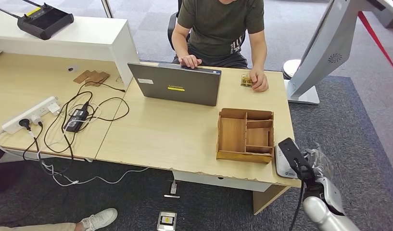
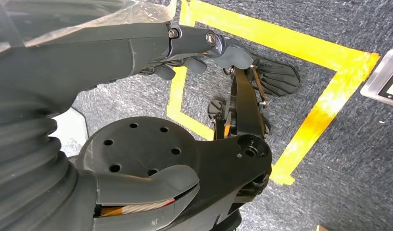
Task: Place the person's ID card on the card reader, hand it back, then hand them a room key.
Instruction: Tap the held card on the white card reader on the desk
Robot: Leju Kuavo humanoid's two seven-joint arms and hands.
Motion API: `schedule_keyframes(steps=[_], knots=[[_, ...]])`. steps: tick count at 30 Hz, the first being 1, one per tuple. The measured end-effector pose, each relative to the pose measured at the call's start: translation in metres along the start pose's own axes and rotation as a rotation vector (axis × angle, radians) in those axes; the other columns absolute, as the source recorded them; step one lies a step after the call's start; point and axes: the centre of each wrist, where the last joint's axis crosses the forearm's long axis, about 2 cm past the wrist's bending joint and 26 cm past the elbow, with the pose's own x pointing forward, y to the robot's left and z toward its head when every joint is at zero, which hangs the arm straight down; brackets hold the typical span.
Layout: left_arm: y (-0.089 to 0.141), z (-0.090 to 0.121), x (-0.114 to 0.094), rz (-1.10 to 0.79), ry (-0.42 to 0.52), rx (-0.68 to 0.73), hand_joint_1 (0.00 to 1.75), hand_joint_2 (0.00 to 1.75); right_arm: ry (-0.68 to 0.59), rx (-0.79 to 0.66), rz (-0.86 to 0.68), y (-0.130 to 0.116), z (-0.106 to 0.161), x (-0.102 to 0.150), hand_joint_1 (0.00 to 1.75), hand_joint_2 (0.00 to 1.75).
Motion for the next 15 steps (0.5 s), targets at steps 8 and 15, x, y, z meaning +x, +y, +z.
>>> schedule_keyframes(steps=[8,15], knots=[[0.001,0.000,-0.001,-0.004,-0.004,0.004,0.00,1.75,-0.070,-0.073,0.267,0.003,0.002,0.009,1.75,1.75],[0.003,0.001,-0.003,-0.006,-0.003,0.011,0.00,1.75,-0.146,-0.164,0.345,-0.018,0.007,0.031,1.75,1.75]])
